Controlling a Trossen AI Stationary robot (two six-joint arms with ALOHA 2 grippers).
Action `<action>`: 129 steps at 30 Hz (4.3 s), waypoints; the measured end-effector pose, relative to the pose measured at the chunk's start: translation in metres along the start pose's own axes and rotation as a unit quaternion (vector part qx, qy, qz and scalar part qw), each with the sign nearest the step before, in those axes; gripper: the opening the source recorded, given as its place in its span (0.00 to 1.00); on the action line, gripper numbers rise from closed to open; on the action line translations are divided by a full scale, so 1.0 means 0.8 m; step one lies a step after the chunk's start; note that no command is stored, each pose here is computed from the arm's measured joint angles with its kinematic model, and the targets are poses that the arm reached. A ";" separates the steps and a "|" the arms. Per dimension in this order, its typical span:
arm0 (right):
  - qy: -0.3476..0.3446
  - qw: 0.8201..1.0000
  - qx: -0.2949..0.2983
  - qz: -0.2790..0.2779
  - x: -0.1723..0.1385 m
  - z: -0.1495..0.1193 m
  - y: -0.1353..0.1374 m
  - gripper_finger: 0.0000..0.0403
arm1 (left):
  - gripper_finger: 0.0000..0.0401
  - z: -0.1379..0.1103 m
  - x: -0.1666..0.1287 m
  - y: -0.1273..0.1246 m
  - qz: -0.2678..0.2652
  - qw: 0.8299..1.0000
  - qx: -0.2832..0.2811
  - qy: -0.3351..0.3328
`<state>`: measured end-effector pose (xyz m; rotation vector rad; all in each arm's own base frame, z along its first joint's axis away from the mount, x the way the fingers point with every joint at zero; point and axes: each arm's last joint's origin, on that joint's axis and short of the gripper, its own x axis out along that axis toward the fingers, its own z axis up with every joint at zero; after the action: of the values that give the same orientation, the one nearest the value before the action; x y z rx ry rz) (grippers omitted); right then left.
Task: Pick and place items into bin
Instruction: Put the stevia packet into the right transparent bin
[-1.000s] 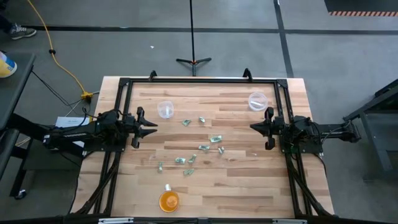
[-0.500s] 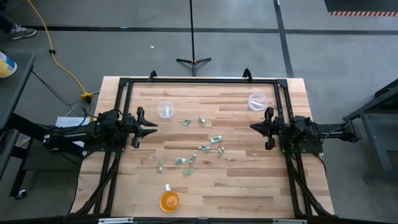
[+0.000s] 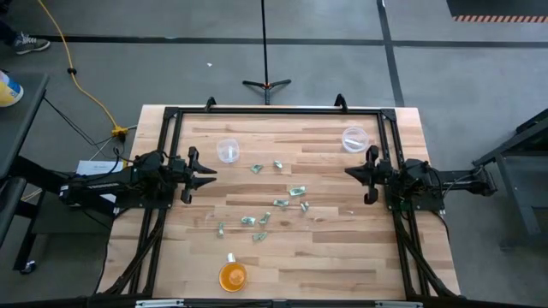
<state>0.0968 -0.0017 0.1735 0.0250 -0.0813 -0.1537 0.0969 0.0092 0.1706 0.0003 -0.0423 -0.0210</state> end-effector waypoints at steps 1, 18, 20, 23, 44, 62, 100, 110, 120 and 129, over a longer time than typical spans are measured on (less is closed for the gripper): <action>0.001 1.000 0.002 -0.010 0.000 0.000 -0.001 0.00 | 0.33 0.000 0.000 0.000 0.000 1.000 0.000 0.000; 0.018 0.998 -0.002 -0.062 0.022 -0.001 -0.004 0.42 | 0.32 0.001 -0.001 0.008 0.105 0.995 0.001 -0.003; 0.020 0.998 -0.014 -0.049 0.031 0.007 -0.002 0.48 | 0.32 0.001 -0.001 0.008 0.114 0.993 0.001 -0.004; 0.054 0.996 -0.041 -0.049 0.048 0.016 -0.001 0.54 | 0.32 0.001 -0.001 0.009 0.123 0.992 0.001 -0.003; 0.337 0.921 -0.189 0.049 0.214 -0.010 0.013 0.52 | 0.32 0.001 -0.001 0.009 0.132 0.991 0.001 -0.006; 0.466 0.876 -0.099 0.082 0.268 -0.056 0.022 0.52 | 0.32 0.001 -0.001 0.009 0.132 0.991 0.000 -0.004; 0.524 0.842 -0.102 0.073 0.260 -0.088 0.019 0.30 | 0.32 0.001 -0.001 0.009 0.131 0.991 0.014 -0.003; 0.518 0.842 -0.151 0.013 0.275 -0.073 0.015 0.07 | 0.32 0.001 -0.001 0.009 0.131 0.991 0.014 -0.003; 0.624 0.735 -0.240 -0.113 0.286 -0.020 -0.020 0.01 | 0.32 0.001 -0.001 0.009 0.131 0.991 0.014 -0.003; 0.698 0.665 -0.170 -0.202 0.251 0.012 -0.084 0.01 | 0.32 0.001 -0.001 0.009 0.131 0.991 0.014 -0.003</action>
<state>0.2838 -0.0989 0.1965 -0.2221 1.5374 -0.5625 0.0960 0.0167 0.1715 0.0226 -0.0490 0.2423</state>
